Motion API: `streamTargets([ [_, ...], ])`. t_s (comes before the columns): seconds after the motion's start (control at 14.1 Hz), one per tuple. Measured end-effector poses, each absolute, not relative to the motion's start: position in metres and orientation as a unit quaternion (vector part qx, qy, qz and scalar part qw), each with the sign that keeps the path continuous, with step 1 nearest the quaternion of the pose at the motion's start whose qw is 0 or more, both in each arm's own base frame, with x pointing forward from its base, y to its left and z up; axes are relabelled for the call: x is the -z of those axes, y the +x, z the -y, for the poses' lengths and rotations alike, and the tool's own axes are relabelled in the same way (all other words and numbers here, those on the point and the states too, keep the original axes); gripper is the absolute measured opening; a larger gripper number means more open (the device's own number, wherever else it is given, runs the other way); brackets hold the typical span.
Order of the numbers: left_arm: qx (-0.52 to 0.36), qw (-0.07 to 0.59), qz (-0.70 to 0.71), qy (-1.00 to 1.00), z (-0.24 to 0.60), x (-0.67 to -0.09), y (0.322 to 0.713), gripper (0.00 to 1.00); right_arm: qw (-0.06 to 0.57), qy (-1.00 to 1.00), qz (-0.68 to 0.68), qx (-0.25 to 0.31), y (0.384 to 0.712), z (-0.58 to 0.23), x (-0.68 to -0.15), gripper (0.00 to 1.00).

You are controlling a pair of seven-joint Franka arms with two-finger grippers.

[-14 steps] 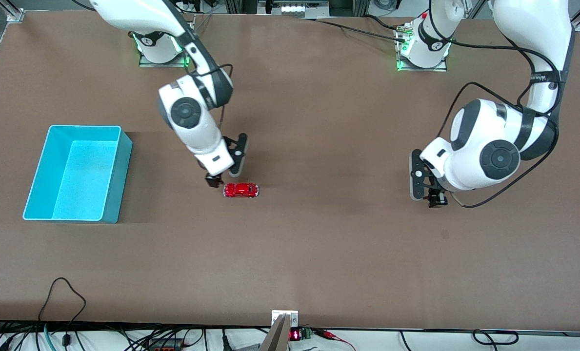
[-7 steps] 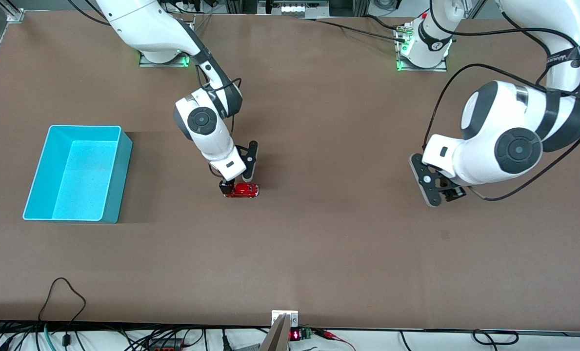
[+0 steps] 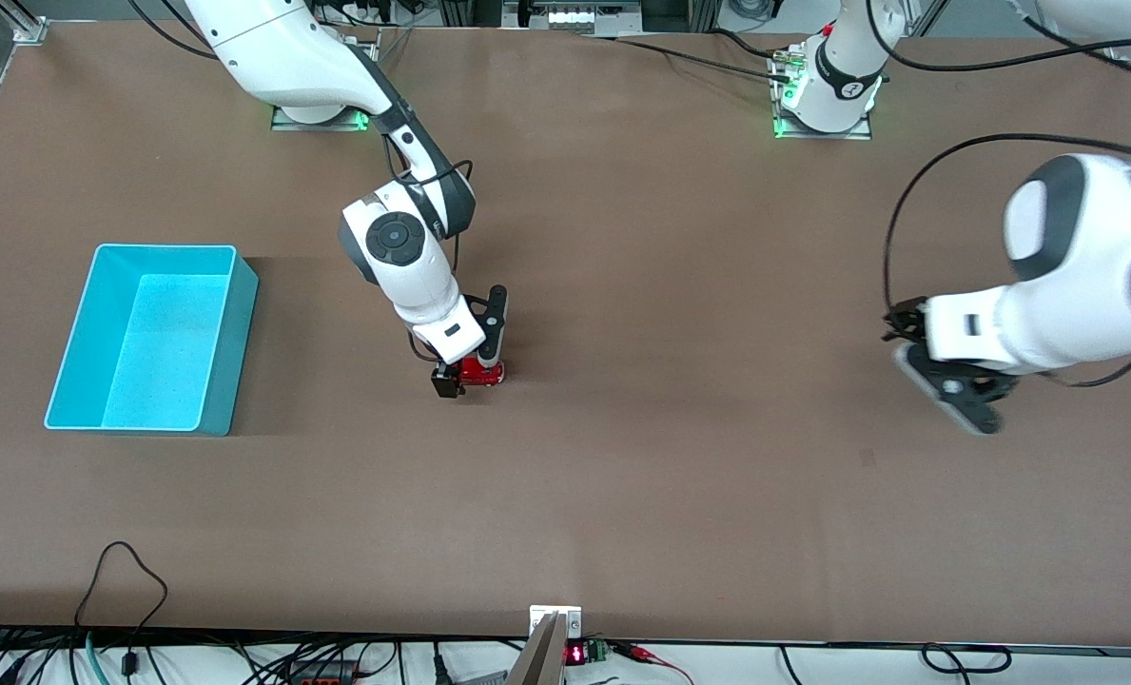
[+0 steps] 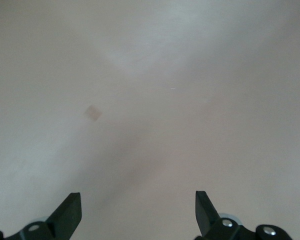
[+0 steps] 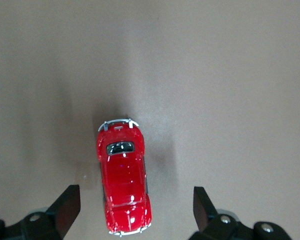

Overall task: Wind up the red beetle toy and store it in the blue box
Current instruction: 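Lift the red car with the right gripper while the left gripper withdraws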

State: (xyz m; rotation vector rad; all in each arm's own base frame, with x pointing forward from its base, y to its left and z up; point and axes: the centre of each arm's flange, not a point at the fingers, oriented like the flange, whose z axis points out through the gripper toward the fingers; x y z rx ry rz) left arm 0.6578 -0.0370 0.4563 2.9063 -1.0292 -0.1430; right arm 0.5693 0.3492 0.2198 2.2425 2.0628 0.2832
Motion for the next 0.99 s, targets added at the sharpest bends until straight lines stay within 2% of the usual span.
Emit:
streamTargets([
  [0.57, 0.005, 0.011, 0.073, 0.997, 0.021, -0.517, 0.644, 1.0, 0.038, 0.721, -0.687, -0.078, 0.558, -0.36, -0.182, 1.0],
  [0.78, -0.018, 0.011, 0.006, 1.0, -0.016, -0.547, 0.635, 1.0, 0.042, 0.721, -0.688, -0.077, 0.56, -0.357, -0.181, 0.67],
  [0.92, -0.025, 0.01, -0.022, 0.999, -0.045, -0.563, 0.626, 1.0, 0.043, 0.724, -0.684, -0.079, 0.562, -0.355, -0.182, 0.48],
  [0.99, -0.02, 0.01, -0.037, 0.999, -0.051, -0.57, 0.62, 1.0, 0.041, 0.728, -0.68, -0.08, 0.563, -0.355, -0.183, 0.47],
])
